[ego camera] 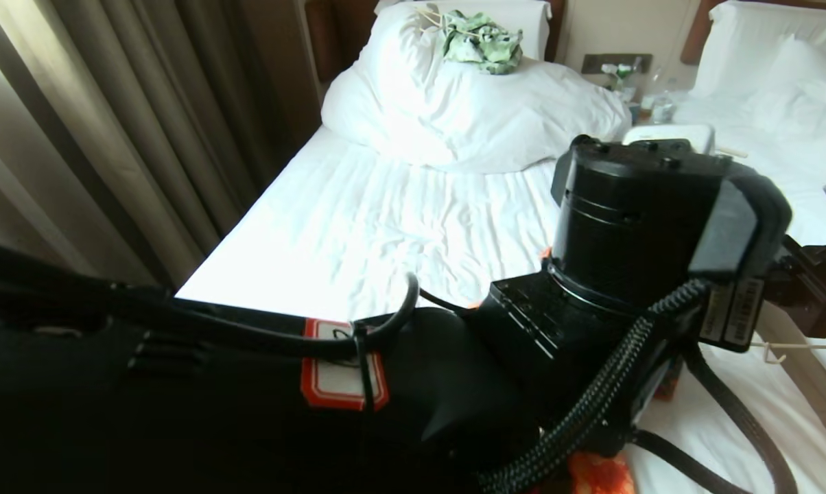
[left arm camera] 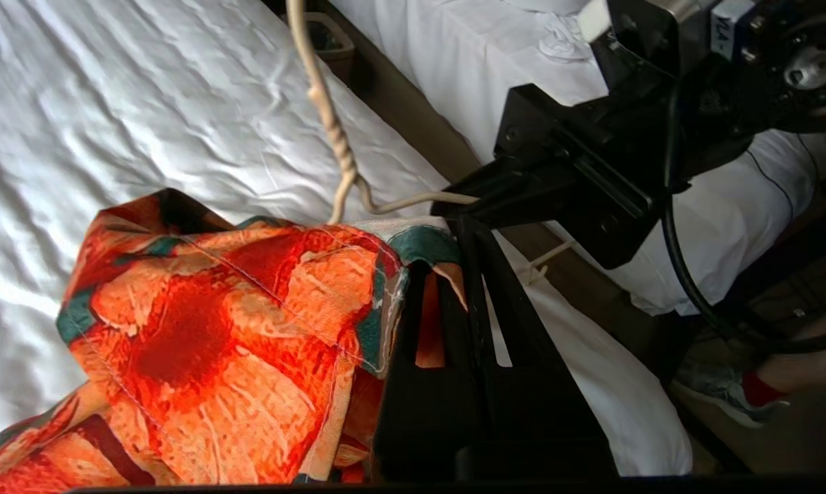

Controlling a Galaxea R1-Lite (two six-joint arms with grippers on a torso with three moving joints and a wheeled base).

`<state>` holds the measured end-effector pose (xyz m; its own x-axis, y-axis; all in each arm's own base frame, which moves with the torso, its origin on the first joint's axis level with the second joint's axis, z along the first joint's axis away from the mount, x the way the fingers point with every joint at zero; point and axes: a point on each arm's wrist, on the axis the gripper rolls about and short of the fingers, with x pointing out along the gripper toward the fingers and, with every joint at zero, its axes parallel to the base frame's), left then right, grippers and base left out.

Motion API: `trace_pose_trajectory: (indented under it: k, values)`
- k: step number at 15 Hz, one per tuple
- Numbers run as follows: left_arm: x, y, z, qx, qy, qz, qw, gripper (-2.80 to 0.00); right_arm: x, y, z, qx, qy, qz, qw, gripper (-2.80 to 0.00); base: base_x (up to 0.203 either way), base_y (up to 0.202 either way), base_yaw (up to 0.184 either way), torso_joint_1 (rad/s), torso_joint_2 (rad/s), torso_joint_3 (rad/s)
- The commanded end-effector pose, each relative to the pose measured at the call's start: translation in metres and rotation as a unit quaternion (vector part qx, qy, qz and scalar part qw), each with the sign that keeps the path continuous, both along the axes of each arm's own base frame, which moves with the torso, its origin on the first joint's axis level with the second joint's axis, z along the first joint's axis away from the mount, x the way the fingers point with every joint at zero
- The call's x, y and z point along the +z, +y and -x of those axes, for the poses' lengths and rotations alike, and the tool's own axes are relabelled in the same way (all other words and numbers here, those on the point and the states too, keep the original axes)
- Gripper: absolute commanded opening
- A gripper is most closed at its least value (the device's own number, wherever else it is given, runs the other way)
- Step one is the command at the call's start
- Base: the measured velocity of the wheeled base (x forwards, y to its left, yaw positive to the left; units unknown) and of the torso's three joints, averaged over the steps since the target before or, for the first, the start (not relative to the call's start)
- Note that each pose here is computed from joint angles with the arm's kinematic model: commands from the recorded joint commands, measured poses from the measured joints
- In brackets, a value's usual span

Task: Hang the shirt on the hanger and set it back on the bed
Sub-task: Hook one side of the shirt onto the hanger

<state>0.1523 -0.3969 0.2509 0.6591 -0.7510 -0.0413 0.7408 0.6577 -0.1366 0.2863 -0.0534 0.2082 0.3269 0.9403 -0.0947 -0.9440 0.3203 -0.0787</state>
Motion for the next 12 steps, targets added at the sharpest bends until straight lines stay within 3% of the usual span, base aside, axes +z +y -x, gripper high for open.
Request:
trace_pose_trajectory:
  k: [1, 9, 12]
  values:
    - [-0.009, -0.009, 0.007, -0.01, 0.001, -0.009, 0.9999, -2.8, 0.001, 0.002, 0.003, 0.005, -0.003, -0.002, 1.0, -2.8, 0.0, 0.0, 0.0, 0.0, 0.0, 0.0]
    - [0.0, -0.018, 0.02, -0.015, -0.056, -0.037, 0.9976, -2.8, -0.007, 0.026, 0.017, 0.04, 0.016, -0.006, 0.999, -2.8, 0.0, 0.0, 0.0, 0.0, 0.0, 0.0]
    - [-0.019, -0.029, 0.03, -0.026, -0.06, -0.065, 0.9957, -2.8, -0.016, 0.03, 0.02, 0.047, 0.028, -0.009, 0.998, -2.8, 0.0, 0.0, 0.0, 0.0, 0.0, 0.0]
